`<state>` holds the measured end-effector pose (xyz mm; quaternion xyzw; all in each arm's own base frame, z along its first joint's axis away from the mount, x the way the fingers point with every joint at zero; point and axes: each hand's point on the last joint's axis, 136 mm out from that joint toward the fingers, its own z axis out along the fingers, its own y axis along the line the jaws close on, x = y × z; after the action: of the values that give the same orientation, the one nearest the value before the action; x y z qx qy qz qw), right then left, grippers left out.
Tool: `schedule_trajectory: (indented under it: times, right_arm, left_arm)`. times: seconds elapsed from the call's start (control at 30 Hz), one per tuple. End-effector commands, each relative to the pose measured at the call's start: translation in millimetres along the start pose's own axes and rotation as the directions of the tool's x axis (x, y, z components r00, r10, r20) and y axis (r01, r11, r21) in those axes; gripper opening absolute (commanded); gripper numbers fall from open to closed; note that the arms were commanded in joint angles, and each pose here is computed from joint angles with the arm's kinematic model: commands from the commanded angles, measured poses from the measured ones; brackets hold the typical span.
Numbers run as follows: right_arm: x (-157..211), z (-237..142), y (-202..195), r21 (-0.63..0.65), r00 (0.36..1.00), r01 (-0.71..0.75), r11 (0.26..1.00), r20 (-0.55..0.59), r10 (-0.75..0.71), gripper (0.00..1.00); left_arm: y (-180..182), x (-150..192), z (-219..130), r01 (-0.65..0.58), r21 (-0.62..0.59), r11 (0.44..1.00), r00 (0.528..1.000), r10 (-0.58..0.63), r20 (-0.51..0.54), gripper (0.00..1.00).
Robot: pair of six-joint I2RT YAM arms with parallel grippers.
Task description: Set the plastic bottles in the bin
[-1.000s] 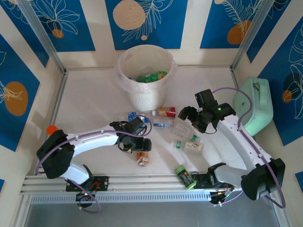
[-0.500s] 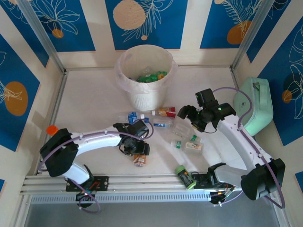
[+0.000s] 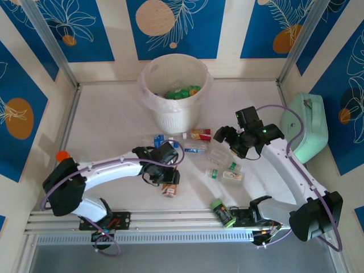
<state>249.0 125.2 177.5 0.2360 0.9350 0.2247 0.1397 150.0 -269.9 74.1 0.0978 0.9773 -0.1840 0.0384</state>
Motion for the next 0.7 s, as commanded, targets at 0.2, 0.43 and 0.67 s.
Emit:
schedule_trajectory:
  times: [0.2,0.43,0.67]
  right_arm:
    - [15.2,-56.0,90.6,-0.333,0.971,0.235,0.913,0.036,-0.237,0.83]
    - [25.6,-76.8,121.3,-0.394,0.943,0.326,0.859,0.081,-0.322,0.81]
    - [-19.3,-94.5,50.2,-0.204,0.977,0.086,0.975,0.207,-0.043,0.81]
  left_arm:
    - [-70.4,-37.7,-80.9,-0.293,0.216,0.931,0.929,0.223,0.297,0.54]
    - [-92.7,-56.0,-126.9,-0.425,0.214,0.880,0.855,0.313,0.413,0.57]
    - [-94.3,-97.8,-193.8,-0.373,0.120,0.920,0.824,0.270,0.498,0.55]
